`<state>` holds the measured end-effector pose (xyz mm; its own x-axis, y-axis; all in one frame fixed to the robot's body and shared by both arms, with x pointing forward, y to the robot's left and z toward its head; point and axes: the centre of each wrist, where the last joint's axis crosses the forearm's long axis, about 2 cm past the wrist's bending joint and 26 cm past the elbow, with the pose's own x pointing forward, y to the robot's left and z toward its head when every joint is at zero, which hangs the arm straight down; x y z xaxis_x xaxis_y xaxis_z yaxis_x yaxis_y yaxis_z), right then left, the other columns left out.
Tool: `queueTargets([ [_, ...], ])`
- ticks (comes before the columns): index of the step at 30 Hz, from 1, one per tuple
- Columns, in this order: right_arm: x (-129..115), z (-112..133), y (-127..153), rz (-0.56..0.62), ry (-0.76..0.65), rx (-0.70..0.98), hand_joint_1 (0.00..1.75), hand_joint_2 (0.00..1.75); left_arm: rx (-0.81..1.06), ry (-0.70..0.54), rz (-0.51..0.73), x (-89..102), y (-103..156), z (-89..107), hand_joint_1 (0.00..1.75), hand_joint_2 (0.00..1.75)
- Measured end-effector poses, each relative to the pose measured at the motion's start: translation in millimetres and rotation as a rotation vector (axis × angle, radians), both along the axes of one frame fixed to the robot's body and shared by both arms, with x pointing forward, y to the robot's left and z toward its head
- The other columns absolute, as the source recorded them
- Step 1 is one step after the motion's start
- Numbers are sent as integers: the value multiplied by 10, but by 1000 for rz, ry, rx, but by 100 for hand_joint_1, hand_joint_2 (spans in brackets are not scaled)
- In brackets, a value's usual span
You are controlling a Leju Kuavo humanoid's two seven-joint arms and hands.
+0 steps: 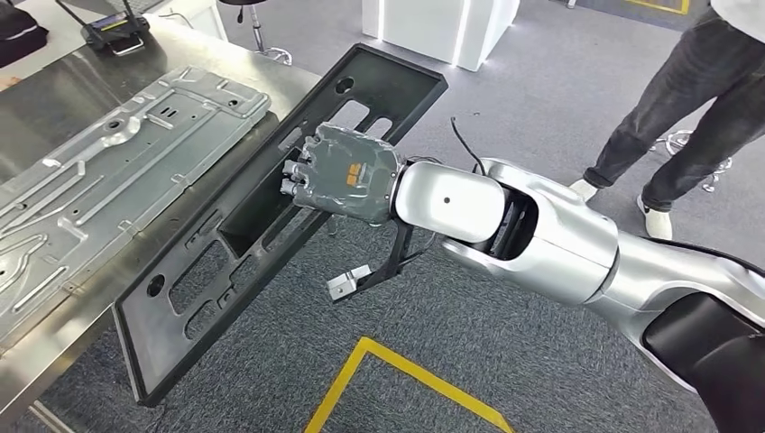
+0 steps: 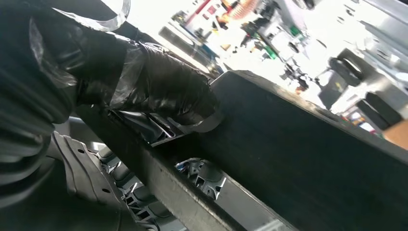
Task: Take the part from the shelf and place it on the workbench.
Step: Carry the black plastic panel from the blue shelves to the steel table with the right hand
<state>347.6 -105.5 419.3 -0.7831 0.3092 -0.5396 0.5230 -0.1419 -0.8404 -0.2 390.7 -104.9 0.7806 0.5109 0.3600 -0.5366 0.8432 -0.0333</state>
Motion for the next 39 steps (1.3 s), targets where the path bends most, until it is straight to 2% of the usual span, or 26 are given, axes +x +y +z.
queueTargets([
  [39, 67, 89, -38, -30, 9, -4, 175, 175, -3, 9, -1, -30, -6, -2, 0, 175],
])
